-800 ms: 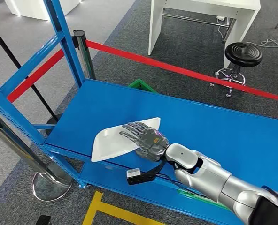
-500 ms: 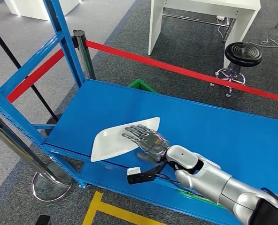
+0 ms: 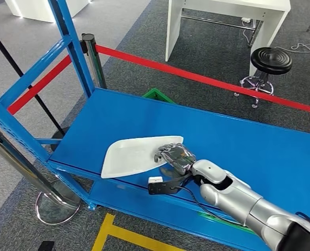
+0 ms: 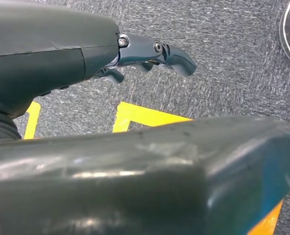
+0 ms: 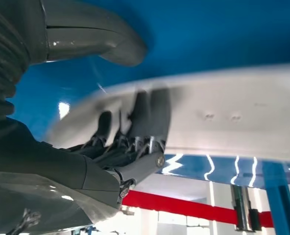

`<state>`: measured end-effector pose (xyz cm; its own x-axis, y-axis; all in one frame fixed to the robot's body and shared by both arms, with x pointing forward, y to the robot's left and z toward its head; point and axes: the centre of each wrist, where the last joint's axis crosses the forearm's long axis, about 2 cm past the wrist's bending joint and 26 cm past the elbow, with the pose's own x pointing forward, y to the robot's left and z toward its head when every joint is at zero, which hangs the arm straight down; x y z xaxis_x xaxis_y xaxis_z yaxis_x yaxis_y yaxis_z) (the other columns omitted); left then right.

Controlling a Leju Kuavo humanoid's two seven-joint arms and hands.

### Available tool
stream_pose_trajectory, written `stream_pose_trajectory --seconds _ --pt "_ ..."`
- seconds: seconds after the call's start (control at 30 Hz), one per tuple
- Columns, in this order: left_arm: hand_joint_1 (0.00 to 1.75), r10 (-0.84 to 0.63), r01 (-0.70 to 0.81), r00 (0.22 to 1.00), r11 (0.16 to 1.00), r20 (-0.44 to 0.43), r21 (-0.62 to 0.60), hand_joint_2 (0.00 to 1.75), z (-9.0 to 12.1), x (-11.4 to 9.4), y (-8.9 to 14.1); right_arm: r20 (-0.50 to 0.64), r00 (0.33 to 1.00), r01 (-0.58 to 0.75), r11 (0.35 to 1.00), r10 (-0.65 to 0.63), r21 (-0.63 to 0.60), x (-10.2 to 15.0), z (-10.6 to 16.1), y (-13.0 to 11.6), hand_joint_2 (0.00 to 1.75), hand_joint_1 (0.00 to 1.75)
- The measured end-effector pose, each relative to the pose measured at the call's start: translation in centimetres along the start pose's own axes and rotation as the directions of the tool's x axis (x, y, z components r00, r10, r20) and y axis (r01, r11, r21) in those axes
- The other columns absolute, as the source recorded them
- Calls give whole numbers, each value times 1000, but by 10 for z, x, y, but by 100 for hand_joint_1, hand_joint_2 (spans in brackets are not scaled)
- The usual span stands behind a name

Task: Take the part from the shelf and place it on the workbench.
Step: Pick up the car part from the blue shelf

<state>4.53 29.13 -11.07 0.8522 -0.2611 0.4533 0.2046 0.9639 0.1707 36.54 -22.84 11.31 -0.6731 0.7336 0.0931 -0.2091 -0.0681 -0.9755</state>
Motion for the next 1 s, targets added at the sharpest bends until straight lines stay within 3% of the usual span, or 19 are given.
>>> stream_pose_trajectory --seconds 0.6,0.87,1.0 --pt "0 13 -13 1000 1000 -4 4 0 1 -3 1 -41 999 19 1000 -20 -24 -7 8 8 175 175" --pt "0 21 -21 1000 1000 -4 6 0 1 -3 1 -37 998 39 995 -43 -87 -1 10 8 175 175" --pt "0 40 -40 999 999 -4 12 0 2 -5 0 -38 993 106 976 -115 -189 11 14 6 175 175"
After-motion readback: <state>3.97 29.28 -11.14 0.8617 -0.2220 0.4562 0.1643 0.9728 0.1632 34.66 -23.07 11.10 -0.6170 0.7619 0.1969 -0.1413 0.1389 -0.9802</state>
